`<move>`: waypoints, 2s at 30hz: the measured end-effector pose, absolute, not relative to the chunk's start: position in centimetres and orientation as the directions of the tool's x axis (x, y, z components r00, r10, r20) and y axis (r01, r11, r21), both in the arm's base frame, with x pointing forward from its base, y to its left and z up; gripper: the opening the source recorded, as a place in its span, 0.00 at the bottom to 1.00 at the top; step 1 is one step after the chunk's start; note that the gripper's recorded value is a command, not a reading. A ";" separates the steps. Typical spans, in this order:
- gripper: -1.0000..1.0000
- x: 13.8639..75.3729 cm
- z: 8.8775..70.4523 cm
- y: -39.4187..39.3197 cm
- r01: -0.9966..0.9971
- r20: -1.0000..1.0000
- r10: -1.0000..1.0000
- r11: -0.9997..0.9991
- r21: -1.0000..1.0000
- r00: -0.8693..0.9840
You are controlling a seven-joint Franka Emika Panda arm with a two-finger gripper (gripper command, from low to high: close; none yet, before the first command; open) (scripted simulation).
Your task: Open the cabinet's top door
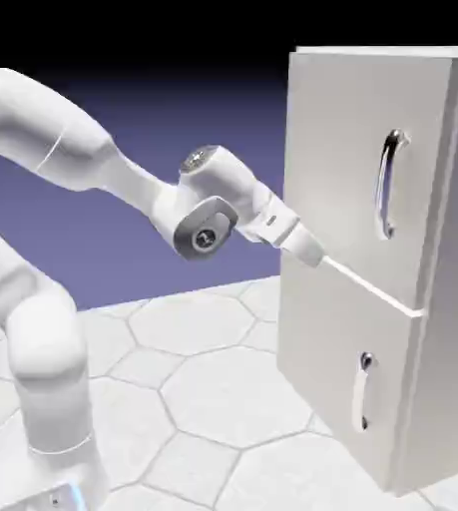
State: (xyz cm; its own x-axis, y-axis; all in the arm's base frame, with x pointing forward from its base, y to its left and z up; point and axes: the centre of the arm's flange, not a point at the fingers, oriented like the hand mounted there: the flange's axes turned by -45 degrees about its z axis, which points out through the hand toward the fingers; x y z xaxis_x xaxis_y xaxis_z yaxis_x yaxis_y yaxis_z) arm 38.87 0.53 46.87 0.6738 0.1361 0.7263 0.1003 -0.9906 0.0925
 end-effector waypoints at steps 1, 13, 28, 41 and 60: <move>0.50 38.8 47.7 0.6 0.145 0.732 0.204 -0.979 0.144 0.650; 0.50 36.5 56.5 -0.5 0.414 0.490 0.841 -0.539 0.733 0.228; 0.50 32.8 62.0 -5.9 0.196 -0.315 0.941 0.335 0.922 -0.126; 0.50 32.1 60.4 -12.9 -0.015 -0.878 0.472 0.880 0.475 -0.082; 0.00 37.8 55.6 -16.9 -0.022 -1.000 0.000 1.000 0.000 0.000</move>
